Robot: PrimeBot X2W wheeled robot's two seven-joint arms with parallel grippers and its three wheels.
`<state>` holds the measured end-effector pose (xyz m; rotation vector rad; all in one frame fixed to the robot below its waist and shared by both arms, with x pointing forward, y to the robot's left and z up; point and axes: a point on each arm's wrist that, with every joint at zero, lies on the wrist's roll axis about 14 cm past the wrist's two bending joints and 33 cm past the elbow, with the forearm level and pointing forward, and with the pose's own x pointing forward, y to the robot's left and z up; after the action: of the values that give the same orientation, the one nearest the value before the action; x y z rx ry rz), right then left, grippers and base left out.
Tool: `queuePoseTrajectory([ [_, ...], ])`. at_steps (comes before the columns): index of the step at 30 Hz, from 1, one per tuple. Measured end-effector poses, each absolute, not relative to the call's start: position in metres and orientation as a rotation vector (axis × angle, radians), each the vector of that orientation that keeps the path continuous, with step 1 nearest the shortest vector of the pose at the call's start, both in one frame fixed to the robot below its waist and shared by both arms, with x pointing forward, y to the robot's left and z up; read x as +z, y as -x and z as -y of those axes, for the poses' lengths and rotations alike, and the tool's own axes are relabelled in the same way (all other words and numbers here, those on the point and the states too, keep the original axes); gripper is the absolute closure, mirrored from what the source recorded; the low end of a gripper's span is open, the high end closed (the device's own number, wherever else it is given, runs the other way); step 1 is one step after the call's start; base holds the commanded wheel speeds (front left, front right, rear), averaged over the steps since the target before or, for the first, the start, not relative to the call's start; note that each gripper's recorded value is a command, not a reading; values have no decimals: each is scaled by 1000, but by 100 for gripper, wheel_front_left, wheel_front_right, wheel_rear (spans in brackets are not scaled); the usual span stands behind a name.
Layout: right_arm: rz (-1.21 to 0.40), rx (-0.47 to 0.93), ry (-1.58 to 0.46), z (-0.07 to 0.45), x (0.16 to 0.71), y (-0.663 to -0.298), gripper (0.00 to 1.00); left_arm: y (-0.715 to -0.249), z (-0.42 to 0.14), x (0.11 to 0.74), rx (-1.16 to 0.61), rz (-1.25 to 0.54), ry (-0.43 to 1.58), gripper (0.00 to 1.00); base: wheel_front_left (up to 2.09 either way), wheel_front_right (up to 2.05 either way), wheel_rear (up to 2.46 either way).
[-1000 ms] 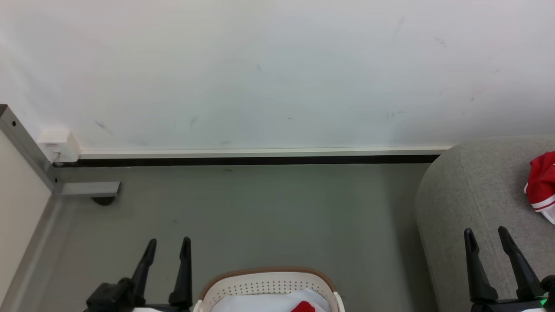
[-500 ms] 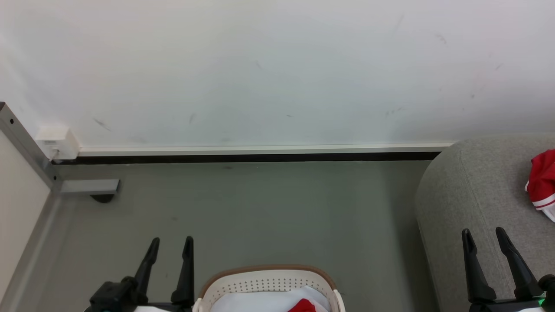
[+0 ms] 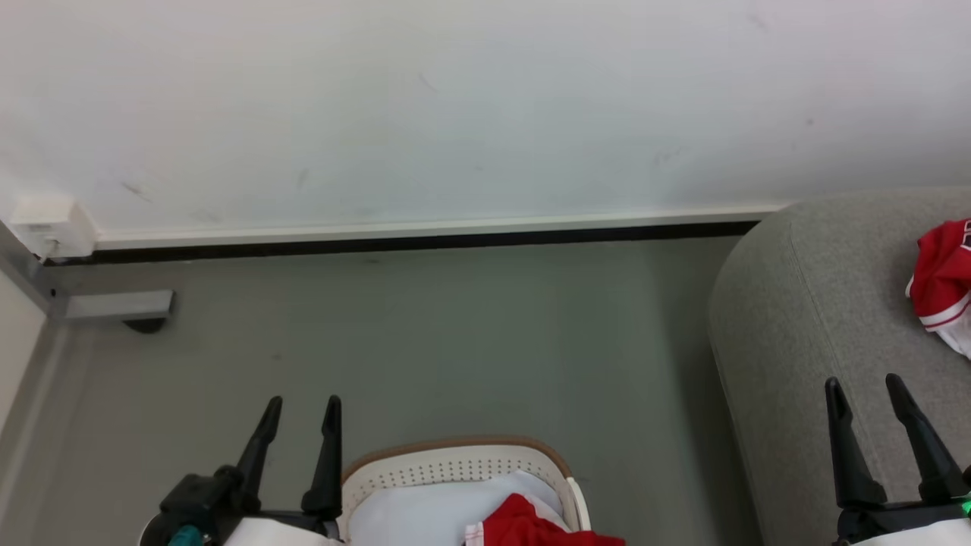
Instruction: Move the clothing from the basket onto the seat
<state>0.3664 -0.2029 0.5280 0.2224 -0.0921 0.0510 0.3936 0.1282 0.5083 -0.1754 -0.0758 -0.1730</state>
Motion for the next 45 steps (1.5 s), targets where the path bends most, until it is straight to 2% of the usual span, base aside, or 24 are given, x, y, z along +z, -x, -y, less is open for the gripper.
queuePoseTrajectory([
  [10,58,-40,-198,236,511,-376,0,-423,-86,470,-299,-33,181,0,0,0,0],
  [19,34,-120,-179,262,495,-384,0,-439,-41,388,-456,-330,150,0,0,0,0],
  [24,13,-177,-167,278,486,-380,0,-429,-22,333,-565,-526,68,0,0,0,0],
  [33,-9,-252,-155,299,471,-388,0,-416,-12,248,-647,-816,1,0,0,0,0],
  [45,-38,-312,-136,312,450,-410,0,-389,31,175,-839,-1056,-54,0,0,0,0],
])
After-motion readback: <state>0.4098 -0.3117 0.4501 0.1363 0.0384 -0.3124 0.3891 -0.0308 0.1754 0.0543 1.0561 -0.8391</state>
